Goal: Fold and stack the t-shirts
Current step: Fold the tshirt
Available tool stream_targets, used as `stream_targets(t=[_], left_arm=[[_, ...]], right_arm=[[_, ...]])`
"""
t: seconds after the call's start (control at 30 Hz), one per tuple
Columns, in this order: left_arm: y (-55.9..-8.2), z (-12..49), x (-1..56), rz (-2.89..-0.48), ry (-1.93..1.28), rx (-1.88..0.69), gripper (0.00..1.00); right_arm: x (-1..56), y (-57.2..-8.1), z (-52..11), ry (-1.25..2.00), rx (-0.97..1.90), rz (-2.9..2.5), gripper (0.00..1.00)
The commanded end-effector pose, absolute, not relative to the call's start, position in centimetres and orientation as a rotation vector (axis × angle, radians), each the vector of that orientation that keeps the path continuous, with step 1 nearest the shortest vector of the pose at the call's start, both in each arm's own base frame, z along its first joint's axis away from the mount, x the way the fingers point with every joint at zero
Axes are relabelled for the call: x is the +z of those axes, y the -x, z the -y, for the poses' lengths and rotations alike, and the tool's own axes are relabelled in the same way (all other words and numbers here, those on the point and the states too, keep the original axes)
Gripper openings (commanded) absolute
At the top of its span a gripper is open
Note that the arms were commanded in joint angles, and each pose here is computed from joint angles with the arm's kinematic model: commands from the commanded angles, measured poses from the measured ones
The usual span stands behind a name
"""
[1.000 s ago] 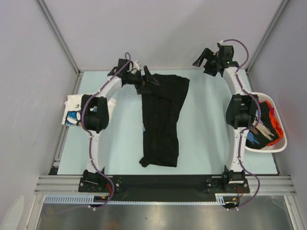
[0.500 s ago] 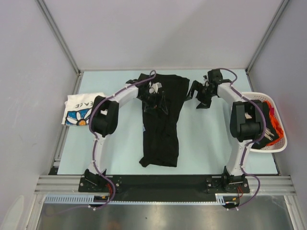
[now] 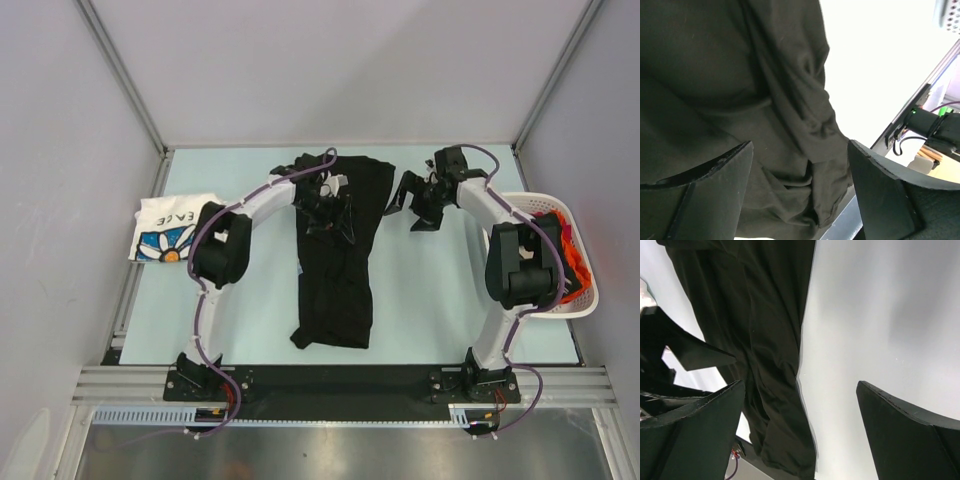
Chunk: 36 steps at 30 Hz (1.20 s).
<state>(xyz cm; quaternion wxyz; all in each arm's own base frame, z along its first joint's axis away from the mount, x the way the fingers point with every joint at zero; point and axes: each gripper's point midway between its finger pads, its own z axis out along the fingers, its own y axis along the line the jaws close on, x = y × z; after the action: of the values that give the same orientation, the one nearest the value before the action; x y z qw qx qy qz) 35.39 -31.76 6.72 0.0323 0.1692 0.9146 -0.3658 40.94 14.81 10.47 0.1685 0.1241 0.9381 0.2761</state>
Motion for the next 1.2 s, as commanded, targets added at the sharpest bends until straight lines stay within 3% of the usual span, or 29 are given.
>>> stream_targets(t=[0.0,0.4,0.47,0.5,0.6,0.63,0.67,1.17], left_arm=[[-36.1,33.0,9.8,-2.711,-0.578,-1.209,0.82],[-36.1,35.7,6.9,-2.753,-0.629,-1.251,0.79],[-36.1,35.8,6.1,-2.768,-0.623,-1.257,0.74],[-36.1,35.9,5.9,-2.771,-0.624,-1.259,0.68],[-36.2,36.1,5.7,-2.770,-0.625,-1.273,0.37],[-36.4,36.1,6.0,-2.765,-0.620,-1.267,0.11],[-36.5,35.9,6.0,-2.767,-0.612,-1.258,0.00],[-36.4,31.0,7.1,-2.859,-0.438,-1.137,0.00]], right_arm=[[11.1,-40.8,-15.4,-0.346,0.800,-2.657,1.00],[9.9,-40.8,-15.7,-0.328,0.826,-2.700,1.00],[10.0,-40.7,-15.9,-0.325,0.835,-2.702,1.00],[9.9,-40.7,-15.9,-0.322,0.835,-2.706,1.00],[9.9,-40.7,-16.0,-0.312,0.847,-2.715,1.00],[9.8,-40.7,-16.1,-0.305,0.854,-2.721,1.00],[9.8,-40.6,-16.2,-0.302,0.860,-2.724,1.00],[7.1,-41.1,-18.0,-0.345,0.856,-2.799,0.97]])
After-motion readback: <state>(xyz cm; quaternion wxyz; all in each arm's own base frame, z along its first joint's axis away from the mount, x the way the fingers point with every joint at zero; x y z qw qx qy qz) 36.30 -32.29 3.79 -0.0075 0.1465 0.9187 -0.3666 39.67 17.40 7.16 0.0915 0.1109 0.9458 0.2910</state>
